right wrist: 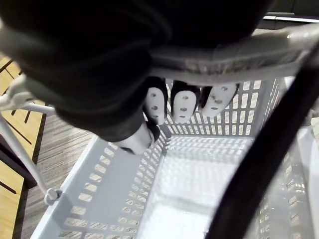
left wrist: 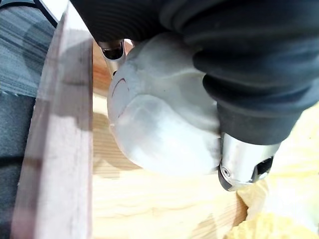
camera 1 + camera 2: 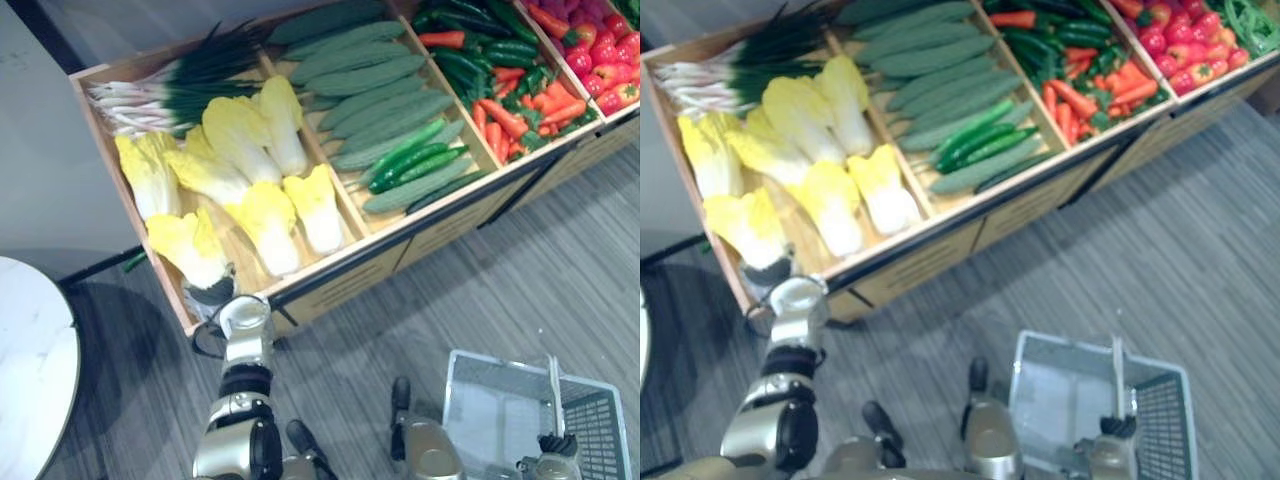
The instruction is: Pick vegetable in the basket
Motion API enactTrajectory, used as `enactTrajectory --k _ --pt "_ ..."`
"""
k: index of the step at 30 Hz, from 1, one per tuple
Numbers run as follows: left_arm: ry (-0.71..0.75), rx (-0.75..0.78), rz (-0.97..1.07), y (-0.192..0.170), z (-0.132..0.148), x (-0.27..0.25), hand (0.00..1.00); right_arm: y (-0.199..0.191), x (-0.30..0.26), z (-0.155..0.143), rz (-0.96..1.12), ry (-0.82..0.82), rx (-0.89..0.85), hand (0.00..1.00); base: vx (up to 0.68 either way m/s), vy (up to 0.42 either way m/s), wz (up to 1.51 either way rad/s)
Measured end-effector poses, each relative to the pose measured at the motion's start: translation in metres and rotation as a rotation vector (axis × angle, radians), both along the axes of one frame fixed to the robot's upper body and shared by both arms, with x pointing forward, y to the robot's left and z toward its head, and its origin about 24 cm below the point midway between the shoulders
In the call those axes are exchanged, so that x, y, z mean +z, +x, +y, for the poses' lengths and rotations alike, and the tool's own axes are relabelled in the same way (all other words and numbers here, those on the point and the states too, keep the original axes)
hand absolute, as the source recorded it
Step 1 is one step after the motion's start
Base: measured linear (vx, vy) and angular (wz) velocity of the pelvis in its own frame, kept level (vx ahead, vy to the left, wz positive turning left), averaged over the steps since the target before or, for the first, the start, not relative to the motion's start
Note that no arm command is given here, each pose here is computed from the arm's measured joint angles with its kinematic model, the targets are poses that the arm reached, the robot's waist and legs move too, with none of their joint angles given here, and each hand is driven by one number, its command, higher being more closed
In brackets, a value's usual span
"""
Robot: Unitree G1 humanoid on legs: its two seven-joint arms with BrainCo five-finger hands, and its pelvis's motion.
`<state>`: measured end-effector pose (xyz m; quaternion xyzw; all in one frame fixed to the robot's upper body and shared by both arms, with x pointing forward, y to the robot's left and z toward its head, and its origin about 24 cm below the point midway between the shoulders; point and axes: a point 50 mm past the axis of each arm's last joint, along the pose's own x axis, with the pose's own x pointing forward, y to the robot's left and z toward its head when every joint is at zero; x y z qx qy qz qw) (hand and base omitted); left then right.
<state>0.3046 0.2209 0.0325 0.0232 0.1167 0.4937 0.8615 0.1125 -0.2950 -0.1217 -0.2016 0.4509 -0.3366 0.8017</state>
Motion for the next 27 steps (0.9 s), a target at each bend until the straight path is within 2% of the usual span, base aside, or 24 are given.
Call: enactTrajectory --k 4,8,18,23,27 --pt "-0.005 -0.033 -0.017 -0.003 -0.008 0.000 1.00 -0.006 -0.001 -0.004 0.012 0.001 -0.031 1.00 -0.04 -0.002 0.20" --pt "0.058 -0.074 -0.075 -0.006 -0.009 0.013 1.00 -0.015 0.001 -0.012 0.024 -0.008 -0.053 1.00 -0.05 -0.007 0.09" --pt "0.299 -0.081 -0.192 -0.015 0.017 0.054 1.00 -0.011 0.034 -0.070 0.032 -0.145 -0.037 1.00 0.00 -0.008 -0.07" --pt "0.430 -0.112 -0.265 -0.021 0.026 0.078 1.00 0.020 0.068 -0.096 -0.018 -0.259 0.088 1.00 -0.01 -0.006 -0.37" --pt "0.574 -0.252 -0.333 -0.026 0.022 0.096 1.00 0.055 0.108 -0.106 -0.048 -0.407 0.343 1.00 -0.01 -0.003 -0.49"
